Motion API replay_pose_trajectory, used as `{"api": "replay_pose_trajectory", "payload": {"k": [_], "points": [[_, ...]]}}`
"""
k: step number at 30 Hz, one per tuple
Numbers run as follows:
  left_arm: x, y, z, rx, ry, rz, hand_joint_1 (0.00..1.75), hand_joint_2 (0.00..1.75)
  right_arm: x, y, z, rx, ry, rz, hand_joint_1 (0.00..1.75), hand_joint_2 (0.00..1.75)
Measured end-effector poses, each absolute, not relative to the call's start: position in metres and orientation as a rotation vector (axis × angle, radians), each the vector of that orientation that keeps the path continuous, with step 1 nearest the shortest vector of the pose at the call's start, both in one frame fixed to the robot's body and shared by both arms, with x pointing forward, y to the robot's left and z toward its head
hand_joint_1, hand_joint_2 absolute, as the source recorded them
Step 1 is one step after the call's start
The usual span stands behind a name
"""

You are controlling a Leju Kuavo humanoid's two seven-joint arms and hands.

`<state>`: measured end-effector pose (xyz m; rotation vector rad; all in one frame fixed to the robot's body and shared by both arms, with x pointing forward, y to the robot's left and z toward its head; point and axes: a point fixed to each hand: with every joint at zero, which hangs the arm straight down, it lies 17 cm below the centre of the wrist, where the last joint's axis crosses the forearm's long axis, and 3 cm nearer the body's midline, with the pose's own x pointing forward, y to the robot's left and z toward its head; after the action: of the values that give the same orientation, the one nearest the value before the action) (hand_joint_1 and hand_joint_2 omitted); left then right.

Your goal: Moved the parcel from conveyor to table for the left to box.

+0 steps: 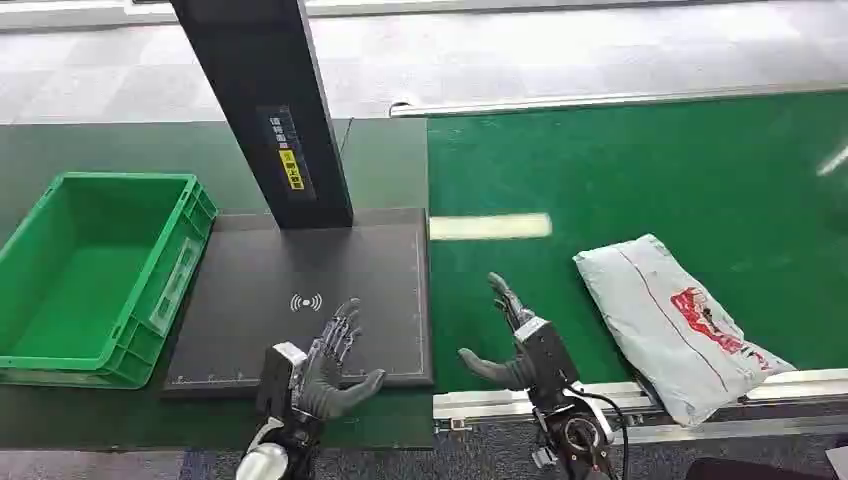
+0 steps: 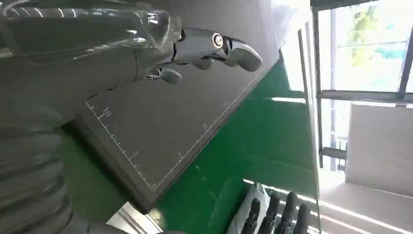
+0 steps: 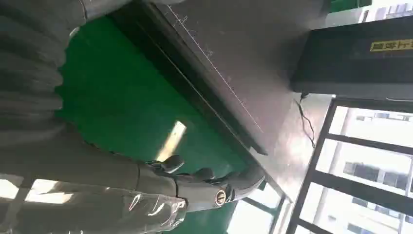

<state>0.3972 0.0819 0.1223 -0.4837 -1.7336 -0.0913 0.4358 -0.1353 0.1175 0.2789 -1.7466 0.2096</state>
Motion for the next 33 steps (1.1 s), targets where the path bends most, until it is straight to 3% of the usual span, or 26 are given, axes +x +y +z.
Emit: {"api": "replay_pose_trajectory", "payload": {"k": [4, 7, 11, 20, 25, 33], "points": [[0.397, 0.082, 0.123, -0.483, -1.736, -0.09, 0.0, 1.75, 0.437, -0.136, 0.114, 0.245, -1.738, 0.234, 0.0, 1.75], [0.393, 0.084, 0.122, -0.47, -1.734, -0.095, 0.0, 1.75, 0.445, -0.149, 0.1, 0.031, -1.703, 0.358, 0.0, 1.75], [0.385, 0.093, 0.119, -0.445, -1.737, -0.084, 0.0, 1.75, 0.459, -0.198, 0.105, -0.211, -1.697, 0.452, 0.0, 1.75], [0.382, 0.109, 0.114, -0.433, -1.744, -0.059, 0.0, 1.75, 0.483, -0.298, 0.115, -0.436, -1.659, 0.508, 0.0, 1.75], [0.382, 0.118, 0.113, -0.416, -1.742, -0.035, 0.0, 1.75, 0.506, -0.36, 0.106, -0.713, -1.486, 0.578, 0.0, 1.75], [0.382, 0.124, 0.108, -0.394, -1.73, -0.043, 0.0, 1.75, 0.512, -0.406, 0.053, -0.746, -1.195, 0.695, 0.0, 1.75]]}}
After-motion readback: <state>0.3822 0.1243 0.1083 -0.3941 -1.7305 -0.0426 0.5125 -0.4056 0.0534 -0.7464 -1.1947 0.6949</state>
